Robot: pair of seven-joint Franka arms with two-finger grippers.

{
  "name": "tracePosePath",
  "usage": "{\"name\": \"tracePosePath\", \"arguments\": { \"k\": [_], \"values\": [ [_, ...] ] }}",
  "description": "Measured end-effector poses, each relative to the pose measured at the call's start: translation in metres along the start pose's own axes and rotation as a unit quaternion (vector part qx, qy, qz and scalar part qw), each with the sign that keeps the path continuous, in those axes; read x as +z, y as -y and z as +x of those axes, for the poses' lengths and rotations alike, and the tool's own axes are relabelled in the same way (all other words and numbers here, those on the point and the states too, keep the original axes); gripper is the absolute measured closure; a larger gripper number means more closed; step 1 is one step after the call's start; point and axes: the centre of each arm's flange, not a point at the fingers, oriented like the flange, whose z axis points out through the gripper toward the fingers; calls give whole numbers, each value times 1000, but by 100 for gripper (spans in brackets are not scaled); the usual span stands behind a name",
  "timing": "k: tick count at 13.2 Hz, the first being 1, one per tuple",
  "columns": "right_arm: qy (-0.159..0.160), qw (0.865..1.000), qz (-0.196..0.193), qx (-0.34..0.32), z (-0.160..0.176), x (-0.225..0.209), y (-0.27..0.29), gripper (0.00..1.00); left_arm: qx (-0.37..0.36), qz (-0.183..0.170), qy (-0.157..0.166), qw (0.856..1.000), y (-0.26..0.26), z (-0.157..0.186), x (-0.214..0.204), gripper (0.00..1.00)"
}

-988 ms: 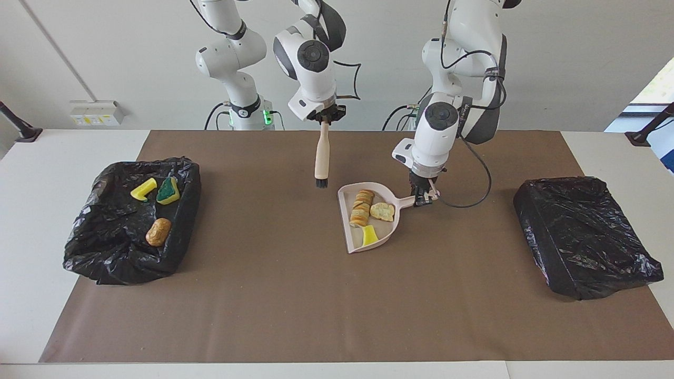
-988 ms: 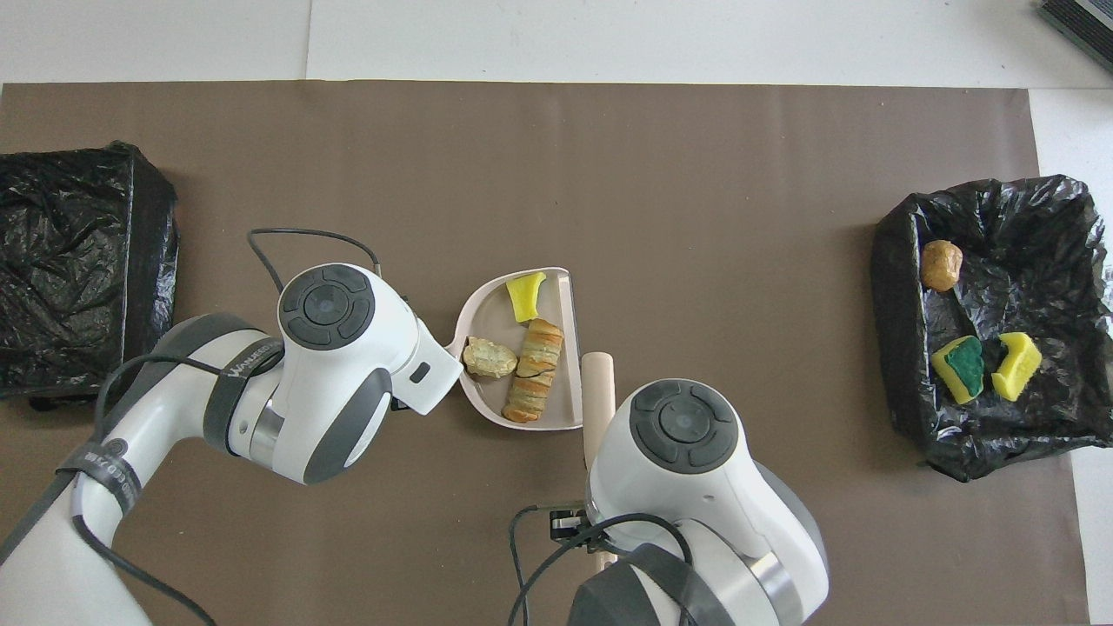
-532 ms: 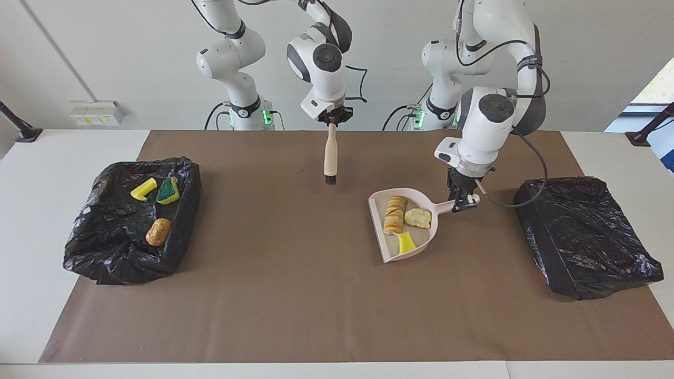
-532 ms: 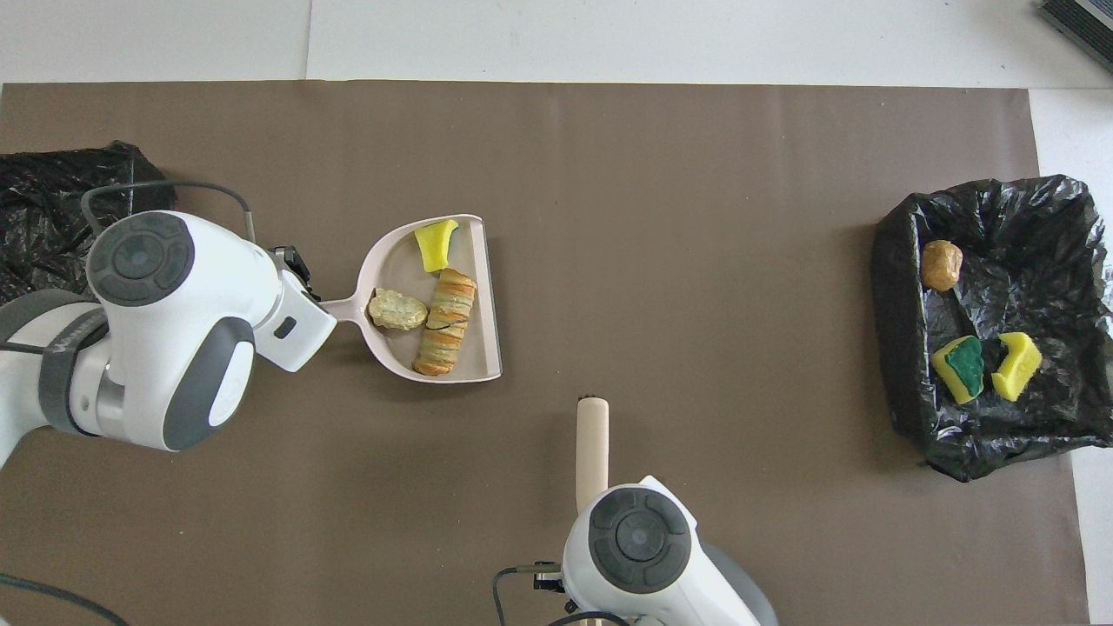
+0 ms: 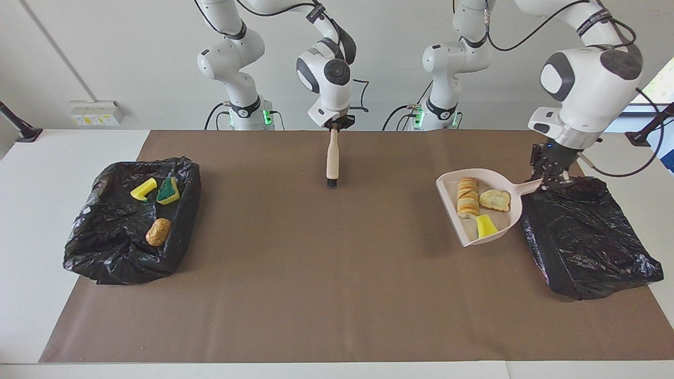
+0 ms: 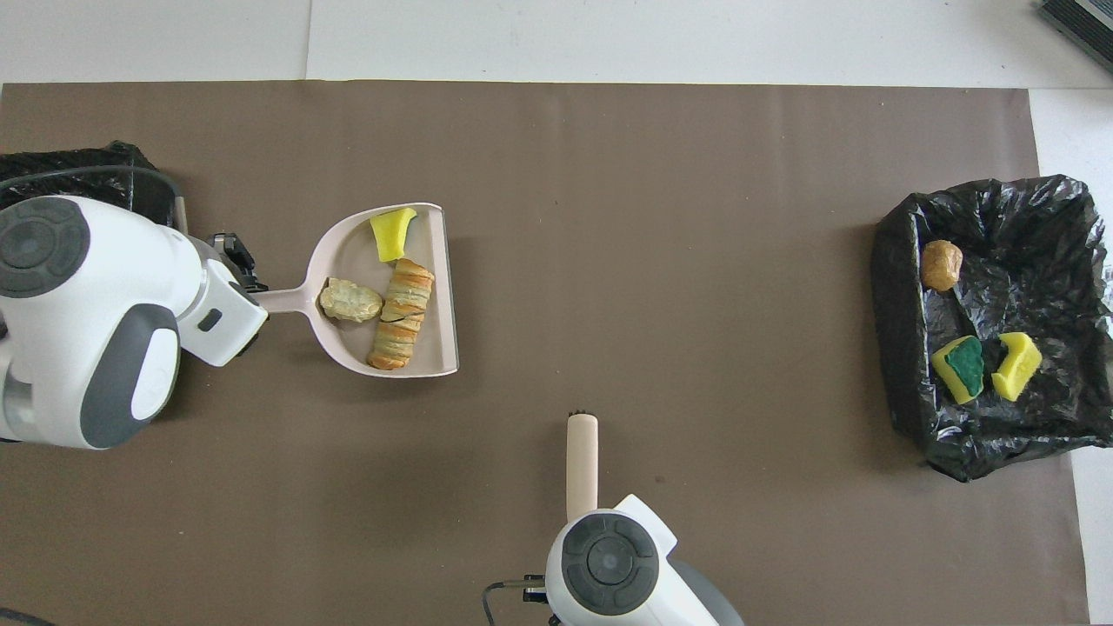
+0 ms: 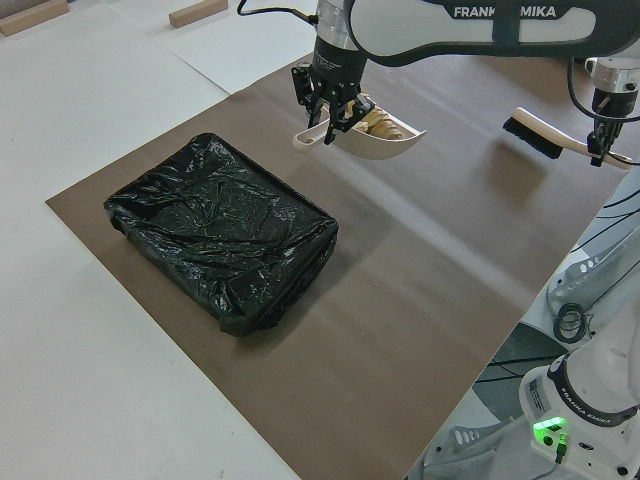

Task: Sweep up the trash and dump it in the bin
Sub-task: 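Carry the dustpan with the left gripper and tip it into the nearer bin, then lay the brush on the table and move the right gripper toward its bin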

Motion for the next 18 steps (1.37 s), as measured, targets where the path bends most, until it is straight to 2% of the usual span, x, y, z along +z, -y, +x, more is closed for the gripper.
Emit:
{"name": "tracePosePath", "arguments": {
  "k": [3,6,8,12,15,18],
  "values": [
    [-2,1000,1,1,1,3,-1,74,-44,11,0,999,-15,-112,-12,68],
    [-11,1000,5,-5,0,11,5,74,-87,31,35,995,-29,-189,-33,68],
    [-12,1000,3,-10,-2,16,9,74,-86,37,76,993,-25,-210,-36,68],
    [-12,1000,3,-24,-3,17,9,72,-92,44,167,981,4,-227,-14,68],
    [-11,1000,2,-27,-3,18,9,45,-104,48,223,968,21,-214,-14,68],
    [-20,999,15,-34,3,1,14,13,-108,57,269,955,31,-196,-22,68]
  ]
}}
